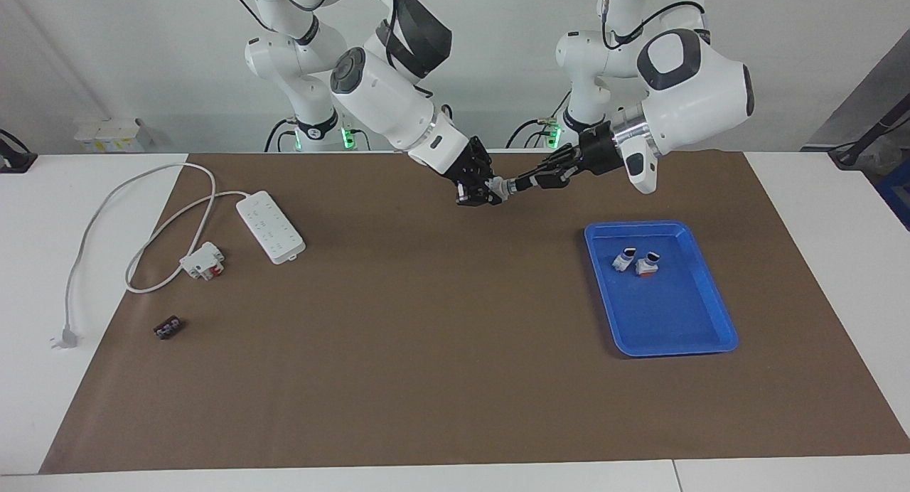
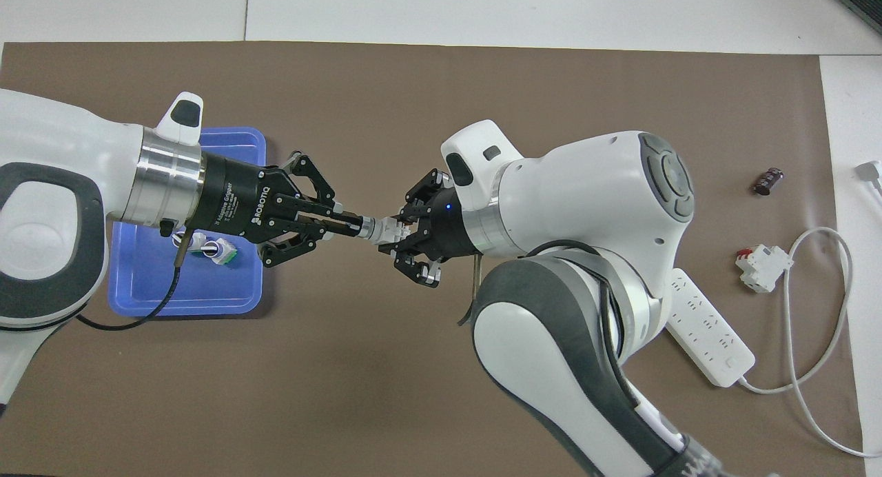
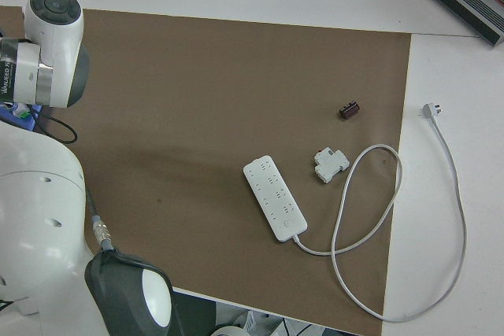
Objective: Turn and place switch with both arms
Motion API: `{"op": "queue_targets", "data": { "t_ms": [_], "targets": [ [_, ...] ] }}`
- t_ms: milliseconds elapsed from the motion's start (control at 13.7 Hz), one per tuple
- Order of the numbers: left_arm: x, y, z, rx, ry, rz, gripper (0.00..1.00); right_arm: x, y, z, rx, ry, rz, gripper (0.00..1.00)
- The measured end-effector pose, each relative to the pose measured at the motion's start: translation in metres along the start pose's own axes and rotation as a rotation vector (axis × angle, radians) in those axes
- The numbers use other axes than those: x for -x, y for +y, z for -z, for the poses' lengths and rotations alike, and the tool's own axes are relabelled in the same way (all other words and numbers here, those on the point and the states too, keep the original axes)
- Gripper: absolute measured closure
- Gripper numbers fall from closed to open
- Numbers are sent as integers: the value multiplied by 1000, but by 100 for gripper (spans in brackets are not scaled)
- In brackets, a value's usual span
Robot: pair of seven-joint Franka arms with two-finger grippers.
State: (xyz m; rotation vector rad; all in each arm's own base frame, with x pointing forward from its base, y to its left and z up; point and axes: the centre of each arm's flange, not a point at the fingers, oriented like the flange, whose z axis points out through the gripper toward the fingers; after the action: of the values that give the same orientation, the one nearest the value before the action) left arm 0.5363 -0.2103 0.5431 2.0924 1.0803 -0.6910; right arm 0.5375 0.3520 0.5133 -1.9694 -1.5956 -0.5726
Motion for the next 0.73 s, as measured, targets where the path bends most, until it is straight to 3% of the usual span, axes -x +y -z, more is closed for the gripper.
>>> {"op": "queue_targets", "data": {
  "t_ms": [437, 728],
  "targets": [
    [11, 6, 0, -37, 64, 115, 89, -1, -1, 0, -1, 0, 1, 67],
    [11, 7, 0, -38, 70, 183, 89, 0, -1, -1, -1, 0, 1, 67]
  ]
}}
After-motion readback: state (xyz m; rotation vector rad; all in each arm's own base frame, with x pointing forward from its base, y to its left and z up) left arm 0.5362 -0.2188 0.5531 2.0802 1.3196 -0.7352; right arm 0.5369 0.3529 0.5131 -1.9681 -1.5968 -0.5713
